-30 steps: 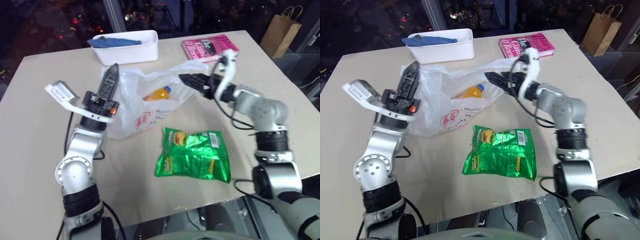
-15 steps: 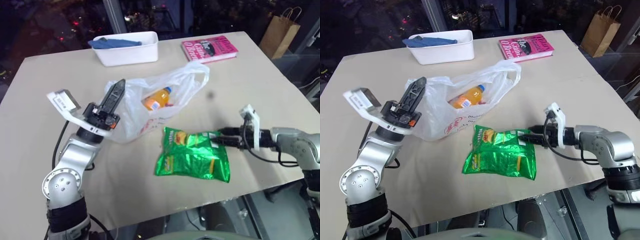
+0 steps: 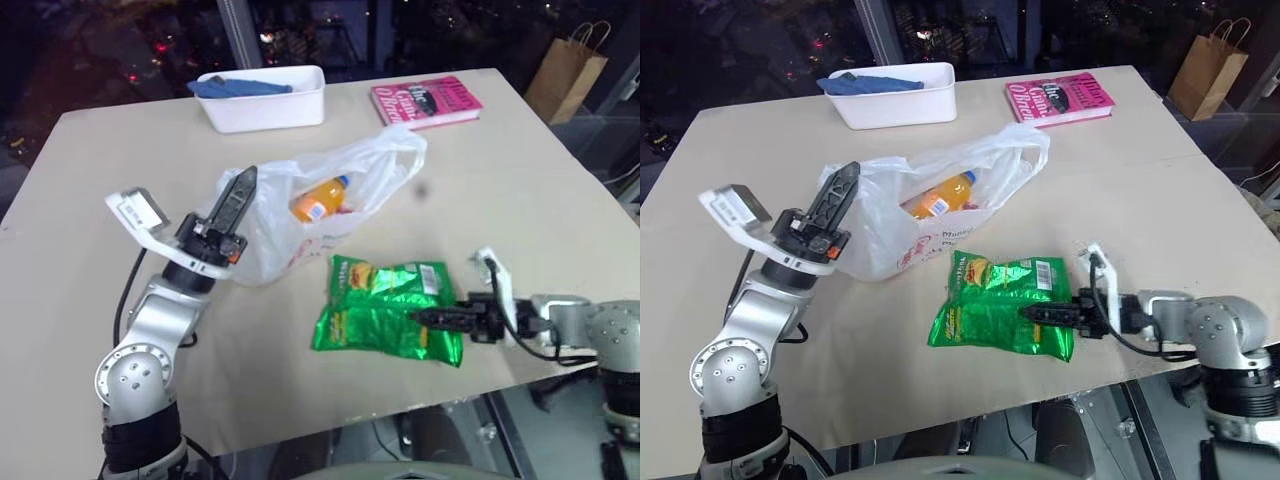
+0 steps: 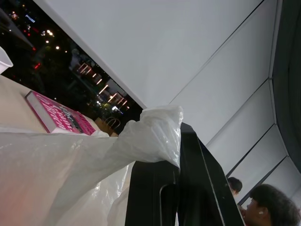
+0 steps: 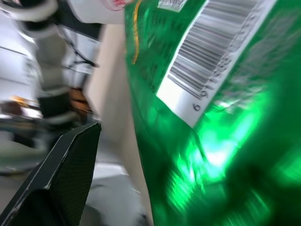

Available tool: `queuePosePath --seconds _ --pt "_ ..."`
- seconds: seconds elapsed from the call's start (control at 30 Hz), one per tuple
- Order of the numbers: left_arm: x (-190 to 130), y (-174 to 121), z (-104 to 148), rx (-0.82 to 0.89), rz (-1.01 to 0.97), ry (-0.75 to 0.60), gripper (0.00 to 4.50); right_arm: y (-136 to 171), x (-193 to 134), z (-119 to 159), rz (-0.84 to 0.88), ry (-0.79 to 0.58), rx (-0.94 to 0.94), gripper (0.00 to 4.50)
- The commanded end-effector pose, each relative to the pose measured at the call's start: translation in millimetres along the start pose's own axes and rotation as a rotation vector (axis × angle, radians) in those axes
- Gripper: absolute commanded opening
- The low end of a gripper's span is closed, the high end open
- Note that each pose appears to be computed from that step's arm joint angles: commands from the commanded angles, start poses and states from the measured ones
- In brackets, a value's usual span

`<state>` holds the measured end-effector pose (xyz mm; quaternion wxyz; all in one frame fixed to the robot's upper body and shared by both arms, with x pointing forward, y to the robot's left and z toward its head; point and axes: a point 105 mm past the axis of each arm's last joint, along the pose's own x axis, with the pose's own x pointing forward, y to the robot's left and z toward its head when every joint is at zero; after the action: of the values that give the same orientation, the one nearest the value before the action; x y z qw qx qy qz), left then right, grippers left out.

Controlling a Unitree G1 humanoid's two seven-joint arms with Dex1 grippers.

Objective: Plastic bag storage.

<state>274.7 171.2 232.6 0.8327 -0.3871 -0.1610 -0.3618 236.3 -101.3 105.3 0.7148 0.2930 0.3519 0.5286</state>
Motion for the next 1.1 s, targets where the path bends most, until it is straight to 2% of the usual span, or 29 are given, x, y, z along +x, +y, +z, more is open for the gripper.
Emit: queuePosePath --seconds 0.03,0.17,0.33,0.4,0.53,0.73,1.03,1.1 --pt "2.6 -7.0 4.6 0.028 -0.028 -0.015 0.00 11.1 1.7 10.4 0.022 -0.053 -0.026 4.48" --pt "2.0 -5.9 5.1 0.030 -0.023 -0.017 0.00 10.3 0.2 20.7 0.010 -0.105 -0.018 3.32" --pt "0.9 -5.1 3.9 0.028 -0.020 -0.016 0.00 8.6 -3.2 27.0 -0.009 -0.131 -0.022 0.82" --pt "1.1 -5.2 3.5 0.026 -0.021 -0.017 0.00 11.6 -4.6 32.0 0.006 -0.149 -0.031 0.05" --pt "1.0 -6.5 1.5 0.021 -0.028 -0.009 0.00 31.5 -22.3 49.7 0.121 -0.209 -0.068 0.05" --pt "-2.6 -7.4 -0.4 0.018 -0.029 0.006 0.00 45.3 -43.3 81.5 0.217 -0.348 -0.057 0.05" --pt "-6.3 -9.0 -4.0 0.005 -0.048 0.030 0.00 25.7 -19.7 102.0 0.135 -0.410 0.064 0.05" --pt "-8.4 -11.3 -3.4 -0.001 -0.054 0.027 0.00 18.1 -13.2 115.3 0.121 -0.456 0.111 0.05"
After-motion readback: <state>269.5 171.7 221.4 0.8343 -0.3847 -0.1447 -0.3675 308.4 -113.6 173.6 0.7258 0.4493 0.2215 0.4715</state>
